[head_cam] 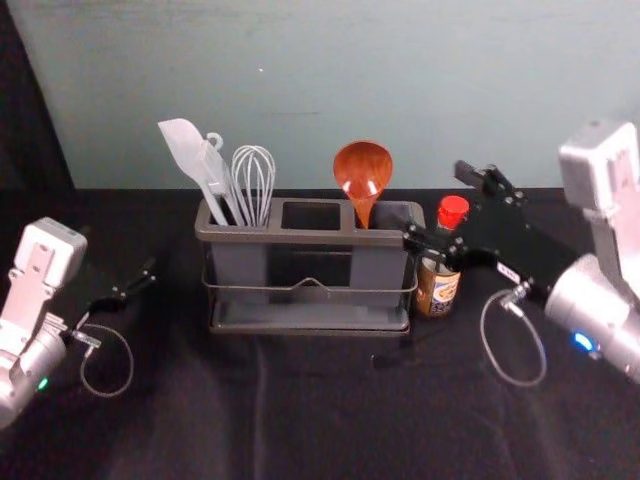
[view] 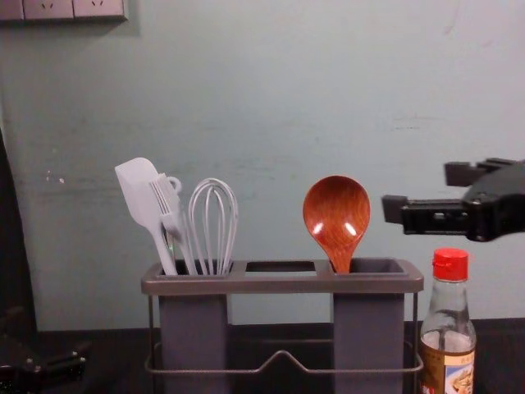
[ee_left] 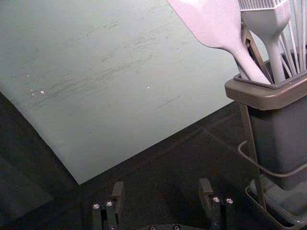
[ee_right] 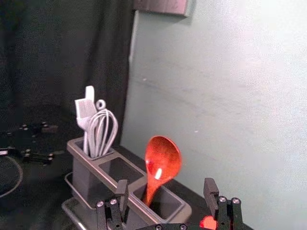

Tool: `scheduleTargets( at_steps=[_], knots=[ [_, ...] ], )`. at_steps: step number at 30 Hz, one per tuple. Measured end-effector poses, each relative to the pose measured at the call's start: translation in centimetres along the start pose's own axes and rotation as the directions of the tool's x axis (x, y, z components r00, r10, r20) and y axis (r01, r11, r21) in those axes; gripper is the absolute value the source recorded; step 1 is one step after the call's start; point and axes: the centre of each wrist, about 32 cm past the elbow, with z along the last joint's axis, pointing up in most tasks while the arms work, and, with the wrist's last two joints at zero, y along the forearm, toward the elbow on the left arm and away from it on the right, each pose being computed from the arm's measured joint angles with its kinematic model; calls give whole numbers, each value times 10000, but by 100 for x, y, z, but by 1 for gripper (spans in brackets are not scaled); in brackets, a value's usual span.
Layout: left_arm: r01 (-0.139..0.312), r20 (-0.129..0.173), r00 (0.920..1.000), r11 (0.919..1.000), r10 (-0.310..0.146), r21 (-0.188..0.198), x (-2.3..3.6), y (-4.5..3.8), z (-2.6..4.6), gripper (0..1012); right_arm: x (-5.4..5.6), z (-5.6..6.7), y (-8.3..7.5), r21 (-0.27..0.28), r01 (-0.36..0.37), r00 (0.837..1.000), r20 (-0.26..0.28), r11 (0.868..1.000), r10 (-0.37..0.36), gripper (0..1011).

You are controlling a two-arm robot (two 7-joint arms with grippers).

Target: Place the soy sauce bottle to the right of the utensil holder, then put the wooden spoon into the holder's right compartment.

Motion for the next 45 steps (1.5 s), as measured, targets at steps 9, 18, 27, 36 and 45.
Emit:
scheduleTargets(
  at_steps=[9,18,27,36,45],
  knots=[
    [0,0,10000,10000,0,0,0,0,0,1012,-262,-71,-238,149,1009,9941,395,9948,-1014,1004],
    [0,-1,10000,10000,0,0,0,0,0,1011,-442,-117,-364,8,1545,9866,536,9880,-1543,1004],
    [0,0,10000,10000,0,-1,0,0,0,1012,-561,-171,-386,-200,2161,9750,567,9762,-2147,1004],
    [0,-1,10000,10000,0,0,0,0,0,1011,-620,-192,-351,-652,2369,9701,705,9694,-2323,1004],
    [-1,0,10000,10000,1,0,0,0,0,1011,-680,-249,-303,-1054,2288,9719,815,9677,-2209,1004]
  ],
)
